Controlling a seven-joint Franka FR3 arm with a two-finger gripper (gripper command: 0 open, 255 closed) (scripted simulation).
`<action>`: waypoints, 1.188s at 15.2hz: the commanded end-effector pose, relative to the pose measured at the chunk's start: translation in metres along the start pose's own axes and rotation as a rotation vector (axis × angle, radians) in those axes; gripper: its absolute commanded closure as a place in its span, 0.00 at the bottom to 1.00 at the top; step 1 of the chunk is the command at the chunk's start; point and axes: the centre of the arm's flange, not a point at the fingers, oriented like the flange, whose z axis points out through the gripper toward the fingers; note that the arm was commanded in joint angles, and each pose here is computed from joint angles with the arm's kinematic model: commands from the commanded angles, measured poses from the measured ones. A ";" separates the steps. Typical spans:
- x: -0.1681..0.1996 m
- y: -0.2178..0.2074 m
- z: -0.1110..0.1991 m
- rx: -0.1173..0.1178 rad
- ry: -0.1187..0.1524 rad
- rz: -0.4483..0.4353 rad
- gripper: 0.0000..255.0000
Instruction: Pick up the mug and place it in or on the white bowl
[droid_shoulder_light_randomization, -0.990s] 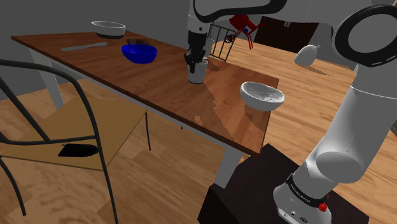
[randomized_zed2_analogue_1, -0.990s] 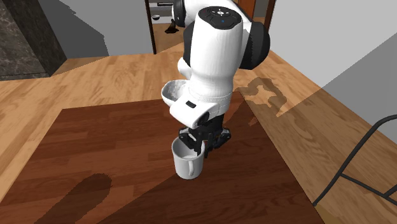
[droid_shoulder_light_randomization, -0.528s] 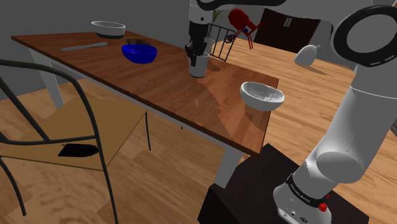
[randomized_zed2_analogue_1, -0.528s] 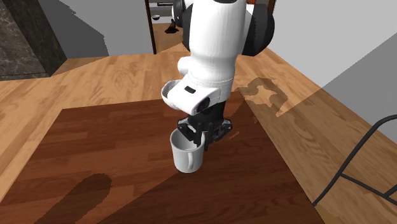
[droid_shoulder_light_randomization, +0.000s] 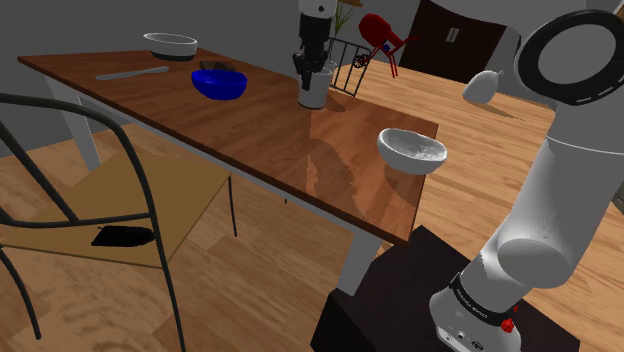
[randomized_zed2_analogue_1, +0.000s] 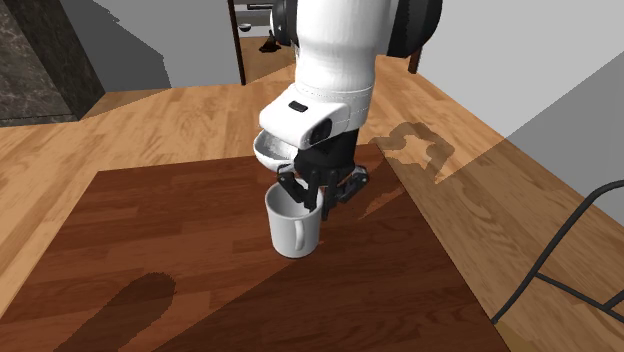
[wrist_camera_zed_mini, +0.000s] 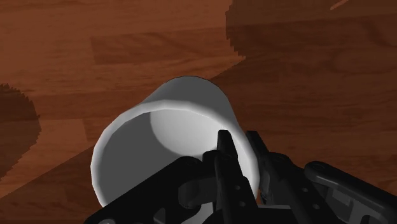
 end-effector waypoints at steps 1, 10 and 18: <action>0.000 0.001 -0.011 0.000 0.000 0.000 1.00; 0.001 0.004 -0.058 0.000 0.000 0.000 1.00; -0.052 0.008 -0.082 0.000 0.000 0.000 1.00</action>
